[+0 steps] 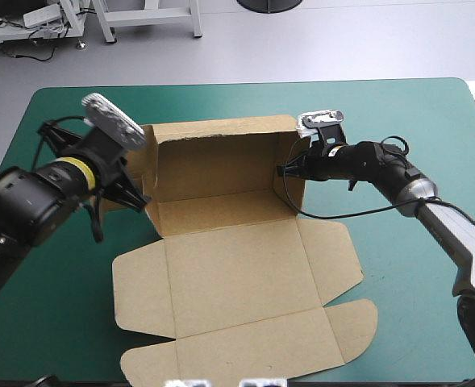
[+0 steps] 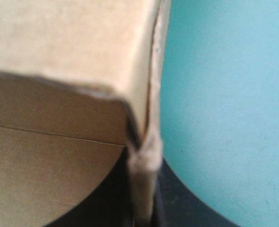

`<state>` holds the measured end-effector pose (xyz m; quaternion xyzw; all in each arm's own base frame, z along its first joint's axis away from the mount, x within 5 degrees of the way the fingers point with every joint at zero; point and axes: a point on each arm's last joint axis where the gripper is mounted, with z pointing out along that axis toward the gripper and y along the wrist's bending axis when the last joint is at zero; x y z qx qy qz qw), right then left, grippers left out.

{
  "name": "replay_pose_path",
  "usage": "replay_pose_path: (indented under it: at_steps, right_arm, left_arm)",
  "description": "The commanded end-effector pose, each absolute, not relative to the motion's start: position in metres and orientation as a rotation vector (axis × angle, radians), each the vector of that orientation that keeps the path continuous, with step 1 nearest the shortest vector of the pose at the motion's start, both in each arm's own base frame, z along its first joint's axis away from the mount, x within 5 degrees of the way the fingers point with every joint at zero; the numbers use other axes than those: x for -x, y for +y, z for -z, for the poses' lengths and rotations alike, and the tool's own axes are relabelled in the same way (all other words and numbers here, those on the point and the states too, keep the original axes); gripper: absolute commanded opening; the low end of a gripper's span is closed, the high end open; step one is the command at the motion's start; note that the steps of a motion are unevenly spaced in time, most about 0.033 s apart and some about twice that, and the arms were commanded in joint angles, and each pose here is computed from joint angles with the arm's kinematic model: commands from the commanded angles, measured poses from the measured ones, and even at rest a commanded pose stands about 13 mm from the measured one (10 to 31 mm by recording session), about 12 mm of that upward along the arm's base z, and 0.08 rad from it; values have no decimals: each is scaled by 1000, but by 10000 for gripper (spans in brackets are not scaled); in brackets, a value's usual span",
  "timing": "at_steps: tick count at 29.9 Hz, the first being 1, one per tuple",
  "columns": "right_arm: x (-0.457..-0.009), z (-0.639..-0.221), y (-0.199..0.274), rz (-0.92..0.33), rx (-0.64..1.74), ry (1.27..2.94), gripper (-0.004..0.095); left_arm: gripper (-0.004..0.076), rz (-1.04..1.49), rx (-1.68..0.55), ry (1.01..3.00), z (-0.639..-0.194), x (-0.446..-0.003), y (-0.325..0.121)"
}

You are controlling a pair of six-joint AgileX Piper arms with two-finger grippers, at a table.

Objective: Fold the box

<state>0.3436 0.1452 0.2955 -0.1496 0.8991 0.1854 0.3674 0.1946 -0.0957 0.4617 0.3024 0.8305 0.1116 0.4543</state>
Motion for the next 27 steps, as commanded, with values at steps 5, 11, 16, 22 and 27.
replay_pose_path:
  at_steps: [5,11,16,22,27]
  right_arm:
    - [-331,-335,129,-468,363,2319,-14]
    - [-313,-349,125,-508,403,2440,-14]
    - [-297,-356,120,-490,442,2521,-14]
    - [-270,-379,107,-414,475,2567,-14]
    - [-256,-393,102,-406,482,2608,-14]
  left_arm:
    - [-5,-112,-339,2228,-491,-191,-27]
    - [-6,-33,-152,2292,-487,-191,-1]
    - [-5,-61,-51,2349,-466,-201,16]
    - [-5,52,31,2434,-427,-223,28]
    - [-5,179,42,2483,-408,-245,31]
